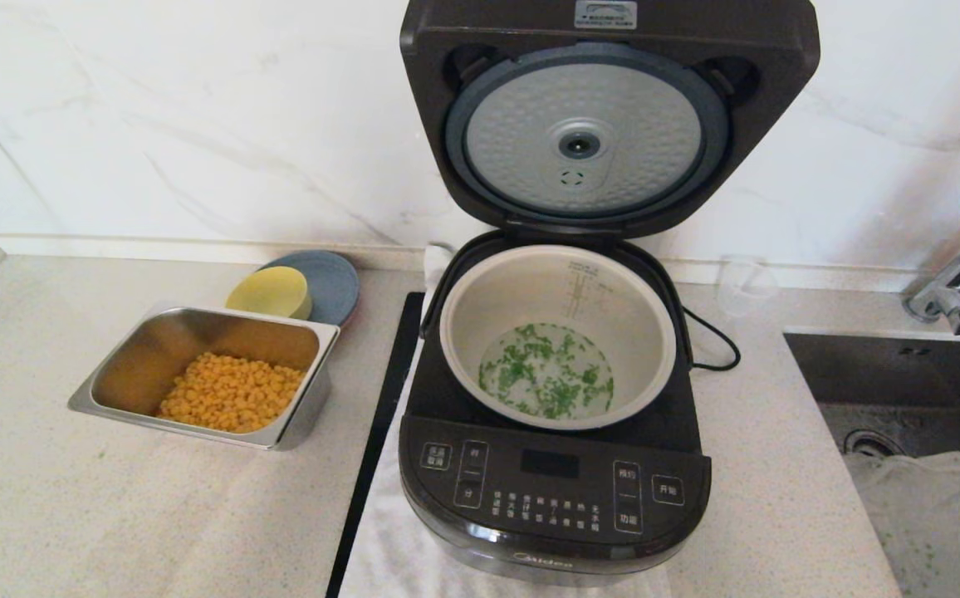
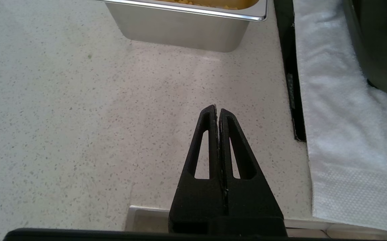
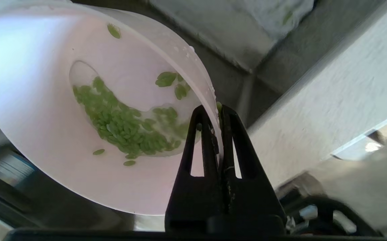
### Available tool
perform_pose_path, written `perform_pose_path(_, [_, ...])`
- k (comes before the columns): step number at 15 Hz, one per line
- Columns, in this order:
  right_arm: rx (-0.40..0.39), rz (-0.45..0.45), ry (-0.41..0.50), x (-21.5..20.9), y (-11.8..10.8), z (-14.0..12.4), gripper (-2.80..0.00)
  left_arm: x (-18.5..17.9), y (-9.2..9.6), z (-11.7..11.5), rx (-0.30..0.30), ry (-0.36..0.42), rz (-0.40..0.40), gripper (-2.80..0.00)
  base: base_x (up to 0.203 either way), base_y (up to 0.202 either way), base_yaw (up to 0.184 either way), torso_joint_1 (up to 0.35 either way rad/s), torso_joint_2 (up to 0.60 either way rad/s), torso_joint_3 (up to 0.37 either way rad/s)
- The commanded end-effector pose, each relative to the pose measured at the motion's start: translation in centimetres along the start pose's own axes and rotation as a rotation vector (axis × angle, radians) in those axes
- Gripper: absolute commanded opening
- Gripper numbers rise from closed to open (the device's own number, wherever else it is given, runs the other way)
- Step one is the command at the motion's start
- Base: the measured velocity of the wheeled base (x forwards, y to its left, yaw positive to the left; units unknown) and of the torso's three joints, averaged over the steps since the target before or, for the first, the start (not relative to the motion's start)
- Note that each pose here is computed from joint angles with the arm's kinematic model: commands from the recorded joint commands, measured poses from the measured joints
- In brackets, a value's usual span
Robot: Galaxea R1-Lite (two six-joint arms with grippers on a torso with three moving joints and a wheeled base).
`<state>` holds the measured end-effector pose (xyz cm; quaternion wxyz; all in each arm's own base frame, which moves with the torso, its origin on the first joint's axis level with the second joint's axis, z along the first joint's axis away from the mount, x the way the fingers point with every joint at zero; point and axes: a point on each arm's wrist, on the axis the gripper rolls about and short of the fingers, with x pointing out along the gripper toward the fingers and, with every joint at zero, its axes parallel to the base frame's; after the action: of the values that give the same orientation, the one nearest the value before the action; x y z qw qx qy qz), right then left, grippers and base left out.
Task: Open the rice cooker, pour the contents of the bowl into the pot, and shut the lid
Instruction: Fill a bowl with water from the tap
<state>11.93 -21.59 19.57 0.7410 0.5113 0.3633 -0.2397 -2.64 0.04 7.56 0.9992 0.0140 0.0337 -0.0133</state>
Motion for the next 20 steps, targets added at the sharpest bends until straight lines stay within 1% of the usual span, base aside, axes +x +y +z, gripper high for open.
perform_pose_path(1, [0.091,0.006,0.023,1.3,-3.0,2.8,-2.80,0.0,0.0,0.0,0.000,0.000,0.000,-2.80,0.000,0.000,0.000,0.000,0.00,0.000])
perform_pose_path(3, [0.121,0.011,0.001,1.1,-4.2,3.9,-2.80,0.0,0.0,0.0,0.000,0.000,-0.002,-2.80,0.000,0.000,0.000,0.000,0.00,0.000])
perform_pose_path(8, [0.163,0.005,-0.005,2.0,-6.2,6.3,-2.80,0.0,0.0,0.0,0.000,-0.002,0.000,-2.80,0.000,0.000,0.000,0.000,0.00,0.000])
perform_pose_path(15, [0.175,0.001,0.008,3.7,-7.4,8.6,-2.80,0.0,0.0,0.0,0.000,0.000,-0.002,-2.80,0.000,0.000,0.000,0.000,0.00,0.000])
perform_pose_path(20, [0.169,-0.002,-0.010,4.2,-7.8,10.3,-2.80,0.0,0.0,0.0,0.000,0.000,-0.002,-2.80,0.000,0.000,0.000,0.000,0.00,0.000])
